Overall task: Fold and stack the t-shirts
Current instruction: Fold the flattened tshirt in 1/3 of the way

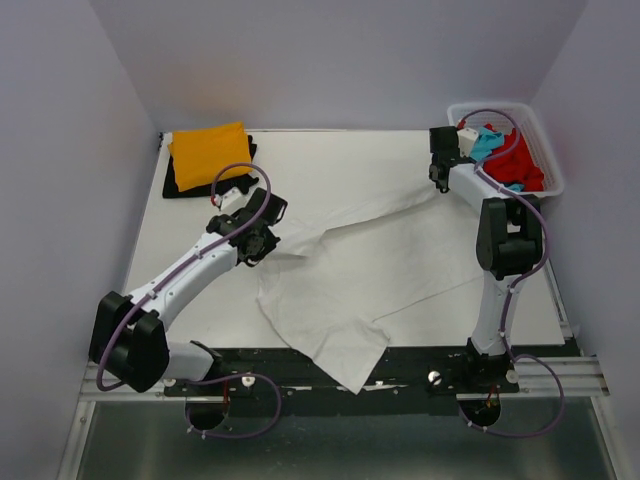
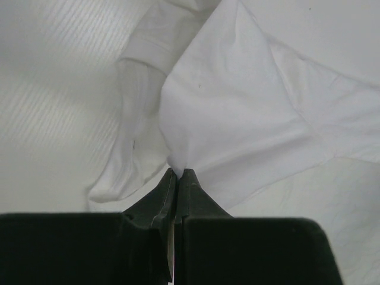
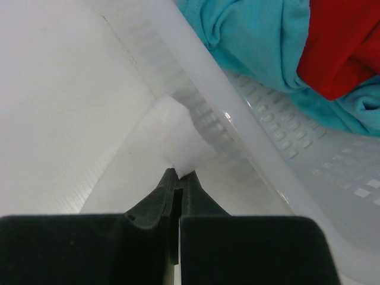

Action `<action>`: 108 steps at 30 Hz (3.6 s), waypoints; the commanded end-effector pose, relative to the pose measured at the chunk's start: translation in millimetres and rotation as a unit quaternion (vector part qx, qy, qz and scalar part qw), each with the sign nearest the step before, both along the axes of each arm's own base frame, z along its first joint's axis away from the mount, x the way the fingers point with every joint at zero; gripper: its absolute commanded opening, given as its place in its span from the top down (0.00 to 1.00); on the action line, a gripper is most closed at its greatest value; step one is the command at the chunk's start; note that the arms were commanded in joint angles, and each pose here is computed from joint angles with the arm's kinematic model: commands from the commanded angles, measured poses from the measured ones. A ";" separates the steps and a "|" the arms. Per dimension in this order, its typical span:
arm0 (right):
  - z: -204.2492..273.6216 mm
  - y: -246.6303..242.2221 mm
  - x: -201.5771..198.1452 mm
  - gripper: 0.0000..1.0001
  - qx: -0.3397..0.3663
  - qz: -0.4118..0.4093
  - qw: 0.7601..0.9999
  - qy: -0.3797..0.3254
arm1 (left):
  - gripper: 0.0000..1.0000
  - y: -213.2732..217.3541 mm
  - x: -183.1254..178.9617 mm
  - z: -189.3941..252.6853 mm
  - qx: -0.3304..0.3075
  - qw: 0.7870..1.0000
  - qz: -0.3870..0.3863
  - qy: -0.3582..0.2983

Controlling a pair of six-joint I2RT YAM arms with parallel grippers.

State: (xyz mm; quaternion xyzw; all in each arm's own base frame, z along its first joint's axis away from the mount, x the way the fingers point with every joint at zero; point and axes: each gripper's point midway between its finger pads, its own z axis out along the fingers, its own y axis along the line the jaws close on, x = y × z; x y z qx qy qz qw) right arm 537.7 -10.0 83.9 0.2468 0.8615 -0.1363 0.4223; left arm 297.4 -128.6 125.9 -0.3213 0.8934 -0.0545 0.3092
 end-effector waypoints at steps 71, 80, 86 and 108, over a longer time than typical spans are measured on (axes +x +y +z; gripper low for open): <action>-40.2 80.0 -23.4 0.00 0.143 0.183 0.972 0.048 | 0.01 3.1 19.1 -43.5 -0.015 0.996 -0.068 0.060; 5.6 91.2 -76.3 0.00 0.114 0.189 0.975 0.031 | 0.01 -73.7 -30.5 -12.6 -0.031 0.979 -0.200 0.030; -2.0 104.6 -141.8 0.00 0.150 0.164 0.974 0.036 | 0.01 -110.5 -70.4 -53.3 -0.091 0.959 -0.255 0.081; 6.6 127.7 -187.8 0.00 0.201 0.203 0.958 0.004 | 0.01 -73.9 28.9 -107.7 -0.104 0.959 -0.195 0.177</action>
